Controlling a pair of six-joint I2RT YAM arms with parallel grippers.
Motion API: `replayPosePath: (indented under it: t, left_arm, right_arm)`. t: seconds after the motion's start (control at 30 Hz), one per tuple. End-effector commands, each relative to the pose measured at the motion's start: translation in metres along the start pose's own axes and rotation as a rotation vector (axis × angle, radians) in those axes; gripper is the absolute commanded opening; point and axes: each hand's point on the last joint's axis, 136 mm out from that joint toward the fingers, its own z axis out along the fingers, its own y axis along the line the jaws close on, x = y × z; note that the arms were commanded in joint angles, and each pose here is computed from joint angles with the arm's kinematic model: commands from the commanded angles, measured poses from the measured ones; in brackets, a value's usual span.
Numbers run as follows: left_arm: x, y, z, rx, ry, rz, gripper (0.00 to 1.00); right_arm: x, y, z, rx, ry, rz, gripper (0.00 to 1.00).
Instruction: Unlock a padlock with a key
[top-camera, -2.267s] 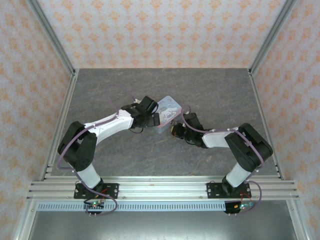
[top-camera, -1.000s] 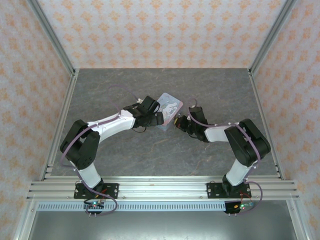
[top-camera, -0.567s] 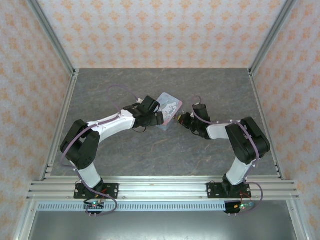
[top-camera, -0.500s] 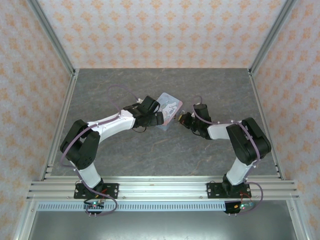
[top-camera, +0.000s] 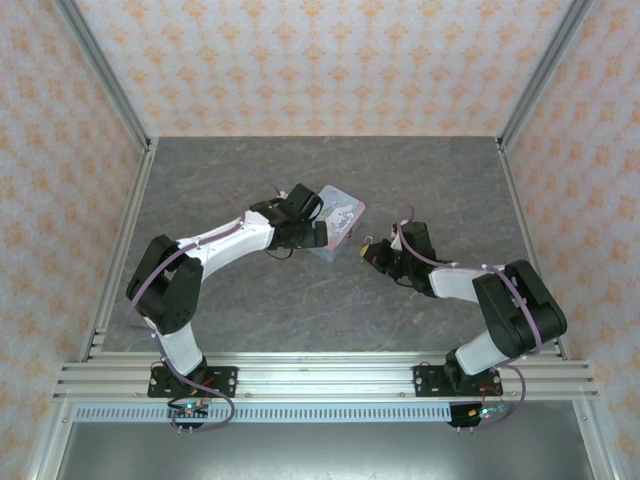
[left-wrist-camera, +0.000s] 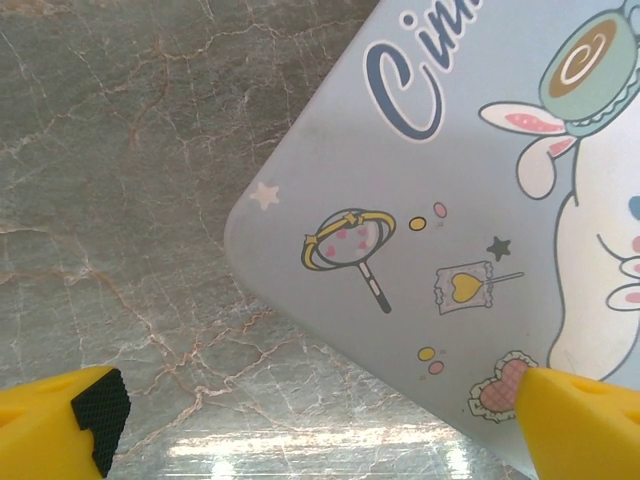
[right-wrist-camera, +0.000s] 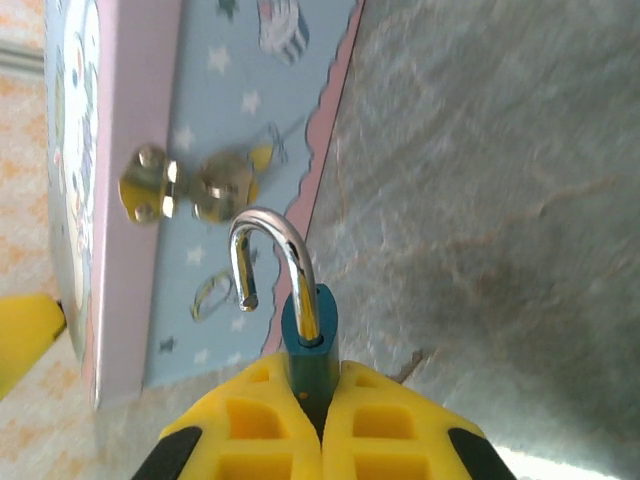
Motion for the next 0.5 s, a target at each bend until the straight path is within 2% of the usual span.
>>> replayPosePath:
  t: [0.0, 0.2, 0.47]
  left_arm:
    - [-0.003, -0.001, -0.010, 0.002, 0.027, 0.025, 1.00]
    - [-0.001, -0.005, -0.023, 0.053, 0.023, 0.006, 1.00]
    - [-0.003, -0.009, -0.044, 0.104, 0.003, -0.032, 1.00]
  right_arm:
    - [0.024, 0.020, -0.005, -0.098, 0.096, 0.014, 0.00]
    - [0.072, 0.030, -0.005, -0.102, 0.192, -0.030, 0.00]
    - [0.115, 0.025, 0.001, -0.087, 0.278, -0.048, 0.00]
